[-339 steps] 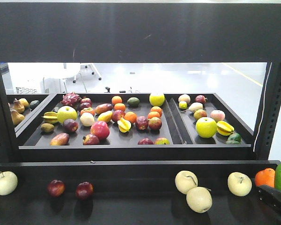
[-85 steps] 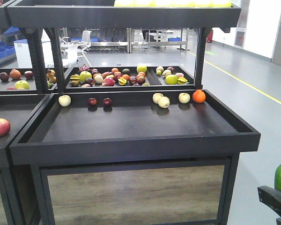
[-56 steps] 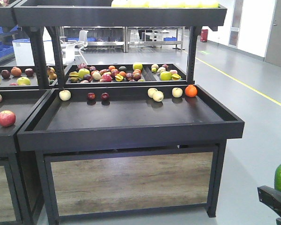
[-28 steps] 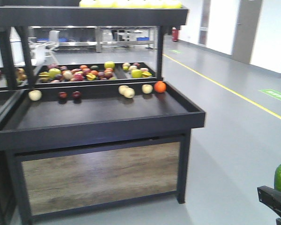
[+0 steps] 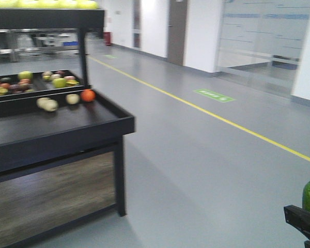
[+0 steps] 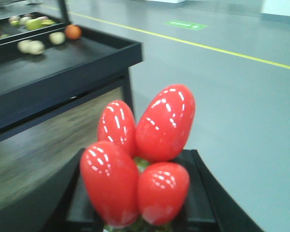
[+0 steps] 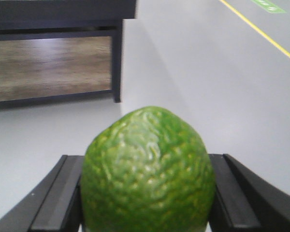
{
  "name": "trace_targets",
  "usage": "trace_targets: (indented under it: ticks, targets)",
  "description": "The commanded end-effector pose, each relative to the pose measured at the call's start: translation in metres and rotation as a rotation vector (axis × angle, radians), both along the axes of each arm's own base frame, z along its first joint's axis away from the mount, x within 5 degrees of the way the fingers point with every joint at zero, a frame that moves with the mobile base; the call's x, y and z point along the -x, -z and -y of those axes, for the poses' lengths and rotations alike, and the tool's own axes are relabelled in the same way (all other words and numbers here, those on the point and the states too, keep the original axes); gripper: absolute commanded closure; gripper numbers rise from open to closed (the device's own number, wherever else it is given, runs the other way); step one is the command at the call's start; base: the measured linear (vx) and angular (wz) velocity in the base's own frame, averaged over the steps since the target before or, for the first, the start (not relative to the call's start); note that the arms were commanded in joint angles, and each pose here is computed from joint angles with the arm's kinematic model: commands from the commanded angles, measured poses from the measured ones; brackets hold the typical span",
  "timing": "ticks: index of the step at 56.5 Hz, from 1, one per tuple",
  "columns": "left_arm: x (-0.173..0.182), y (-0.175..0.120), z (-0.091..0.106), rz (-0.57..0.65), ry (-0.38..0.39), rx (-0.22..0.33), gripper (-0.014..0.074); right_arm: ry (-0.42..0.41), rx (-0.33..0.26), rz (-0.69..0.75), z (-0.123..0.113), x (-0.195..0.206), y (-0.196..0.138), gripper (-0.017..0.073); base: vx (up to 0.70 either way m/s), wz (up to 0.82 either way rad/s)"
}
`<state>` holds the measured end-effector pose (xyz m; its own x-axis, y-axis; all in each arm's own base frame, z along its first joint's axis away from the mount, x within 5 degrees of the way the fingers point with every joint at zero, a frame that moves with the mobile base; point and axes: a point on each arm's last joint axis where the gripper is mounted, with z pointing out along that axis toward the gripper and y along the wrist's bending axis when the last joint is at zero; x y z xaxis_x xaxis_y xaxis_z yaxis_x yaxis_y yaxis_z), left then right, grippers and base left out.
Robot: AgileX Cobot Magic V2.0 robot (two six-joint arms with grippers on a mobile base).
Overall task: Pick snacks and fruit into basket
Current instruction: 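Drive away from the fruit table holding both fruits, then drive toward the other robot holding the light-blue basket and stop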
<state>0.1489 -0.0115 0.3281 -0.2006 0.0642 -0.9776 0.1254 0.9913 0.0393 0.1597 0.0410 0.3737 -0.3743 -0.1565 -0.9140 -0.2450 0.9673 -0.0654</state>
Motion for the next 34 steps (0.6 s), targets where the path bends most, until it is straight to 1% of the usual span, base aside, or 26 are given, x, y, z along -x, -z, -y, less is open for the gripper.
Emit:
trace_targets:
  ticks: [1, 34]
  targets:
    - [0.0005, -0.0178, -0.0028, 0.105, -0.036, 0.017, 0.0596, -0.01, -0.008, 0.119, 0.0001, 0.0002, -0.0182, 0.0568, -0.1, -0.7]
    - [0.0005, -0.0178, -0.0028, 0.105, -0.036, 0.017, 0.0596, -0.01, -0.008, 0.119, 0.0001, 0.0002, -0.0182, 0.0568, -0.07, -0.74]
